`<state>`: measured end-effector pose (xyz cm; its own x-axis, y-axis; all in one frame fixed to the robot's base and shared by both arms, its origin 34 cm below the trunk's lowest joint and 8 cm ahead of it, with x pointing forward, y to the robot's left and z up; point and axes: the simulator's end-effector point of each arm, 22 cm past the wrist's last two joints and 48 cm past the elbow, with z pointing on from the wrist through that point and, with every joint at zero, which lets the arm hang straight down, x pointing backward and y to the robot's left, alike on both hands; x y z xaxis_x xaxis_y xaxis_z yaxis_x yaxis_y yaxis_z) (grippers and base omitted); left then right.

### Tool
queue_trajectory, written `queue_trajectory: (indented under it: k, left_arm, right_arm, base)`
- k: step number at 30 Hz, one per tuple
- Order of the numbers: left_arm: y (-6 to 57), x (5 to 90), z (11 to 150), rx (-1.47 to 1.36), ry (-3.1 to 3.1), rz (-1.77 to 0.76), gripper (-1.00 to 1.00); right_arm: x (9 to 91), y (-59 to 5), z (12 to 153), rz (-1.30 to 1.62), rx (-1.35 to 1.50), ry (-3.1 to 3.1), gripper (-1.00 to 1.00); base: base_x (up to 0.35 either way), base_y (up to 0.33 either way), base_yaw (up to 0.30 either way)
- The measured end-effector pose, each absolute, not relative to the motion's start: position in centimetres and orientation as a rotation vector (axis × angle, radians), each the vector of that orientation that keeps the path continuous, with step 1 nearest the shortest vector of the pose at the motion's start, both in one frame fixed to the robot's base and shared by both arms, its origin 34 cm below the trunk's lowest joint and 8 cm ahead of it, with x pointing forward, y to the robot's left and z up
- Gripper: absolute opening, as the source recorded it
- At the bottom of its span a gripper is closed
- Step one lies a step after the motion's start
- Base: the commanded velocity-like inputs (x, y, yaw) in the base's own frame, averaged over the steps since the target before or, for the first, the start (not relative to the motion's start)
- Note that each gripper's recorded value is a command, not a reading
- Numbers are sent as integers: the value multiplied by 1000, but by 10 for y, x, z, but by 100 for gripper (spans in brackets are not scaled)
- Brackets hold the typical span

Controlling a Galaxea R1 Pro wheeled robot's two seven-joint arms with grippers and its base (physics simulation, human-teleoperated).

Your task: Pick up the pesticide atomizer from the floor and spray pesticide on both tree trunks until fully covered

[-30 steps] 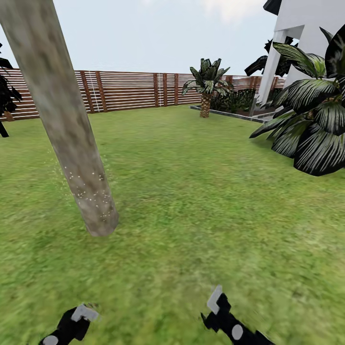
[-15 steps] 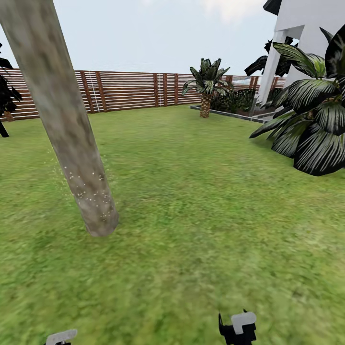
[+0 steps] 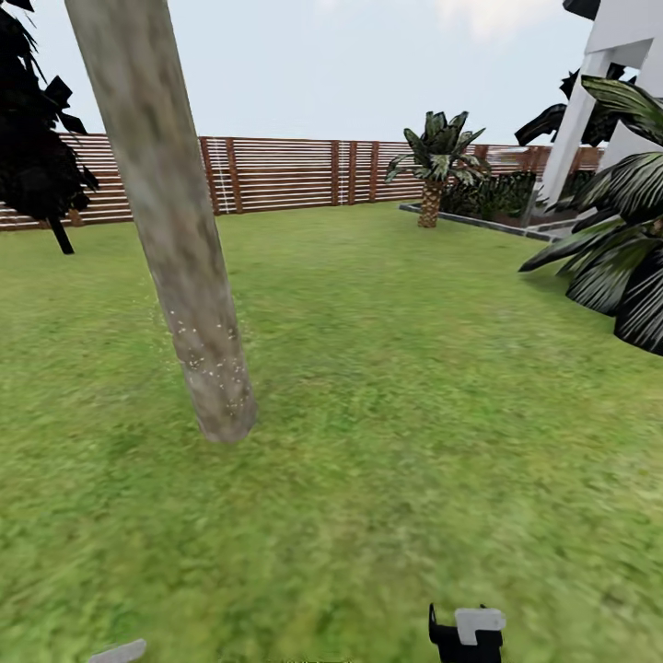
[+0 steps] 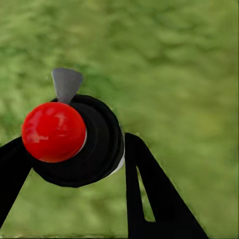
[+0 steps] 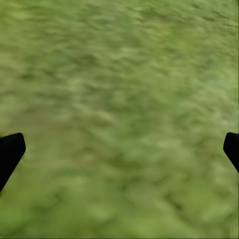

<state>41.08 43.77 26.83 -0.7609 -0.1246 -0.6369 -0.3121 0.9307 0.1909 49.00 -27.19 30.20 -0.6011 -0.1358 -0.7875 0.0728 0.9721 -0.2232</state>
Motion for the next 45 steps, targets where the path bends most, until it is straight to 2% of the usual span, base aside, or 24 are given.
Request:
queue_trajectory:
  k: [28, 37, 45]
  left_arm:
    - [434, 409, 267, -347, 2427, 373, -100]
    - [434, 409, 267, -345, 2427, 372, -100]
    - [434, 409, 267, -344, 2428, 372, -100]
  right_arm:
    - [490, -269, 301, -285, -45, 2199, 100]
    - [490, -269, 302, -284, -45, 2198, 100]
    - [490, -269, 302, -284, -46, 2198, 100]
  base:
    - [-272, 175, 279]
    - [-193, 24, 279]
    - [-13, 0, 279]
